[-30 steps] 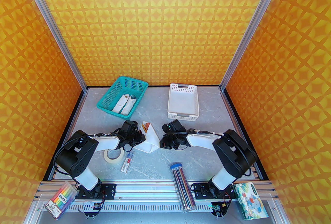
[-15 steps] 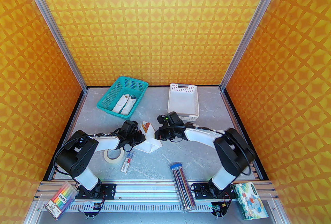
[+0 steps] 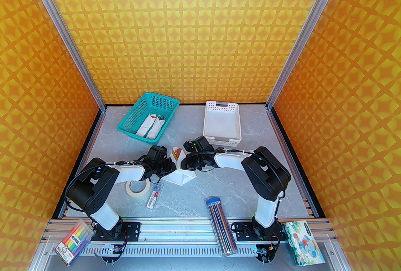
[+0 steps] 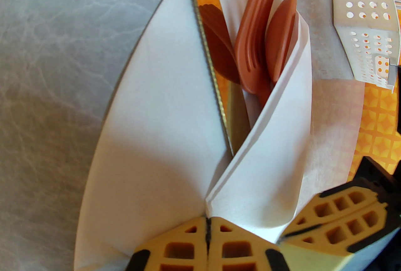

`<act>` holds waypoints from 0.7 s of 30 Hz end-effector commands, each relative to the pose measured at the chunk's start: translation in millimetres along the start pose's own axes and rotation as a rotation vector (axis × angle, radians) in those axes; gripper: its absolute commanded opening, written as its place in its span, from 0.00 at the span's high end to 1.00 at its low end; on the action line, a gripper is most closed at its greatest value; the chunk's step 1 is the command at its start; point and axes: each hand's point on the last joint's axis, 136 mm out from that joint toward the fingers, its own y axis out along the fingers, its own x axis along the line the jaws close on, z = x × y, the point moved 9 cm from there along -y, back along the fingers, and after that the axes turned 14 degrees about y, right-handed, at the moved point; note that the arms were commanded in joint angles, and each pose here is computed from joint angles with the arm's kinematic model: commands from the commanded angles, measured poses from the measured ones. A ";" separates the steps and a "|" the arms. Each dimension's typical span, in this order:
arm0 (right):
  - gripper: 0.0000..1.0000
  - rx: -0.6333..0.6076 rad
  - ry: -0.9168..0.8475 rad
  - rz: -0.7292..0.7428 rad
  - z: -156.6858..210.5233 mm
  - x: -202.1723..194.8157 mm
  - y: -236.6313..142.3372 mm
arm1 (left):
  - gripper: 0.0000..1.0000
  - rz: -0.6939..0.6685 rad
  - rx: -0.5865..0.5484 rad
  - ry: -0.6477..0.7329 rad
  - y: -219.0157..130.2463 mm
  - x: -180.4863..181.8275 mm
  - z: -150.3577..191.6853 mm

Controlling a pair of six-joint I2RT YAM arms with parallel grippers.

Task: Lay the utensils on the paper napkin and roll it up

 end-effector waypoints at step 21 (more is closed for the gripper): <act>1.00 0.046 0.056 0.098 7.8 -29.1 17.9 | 0.90 -0.080 -0.019 -0.005 -27.1 7.8 -4.8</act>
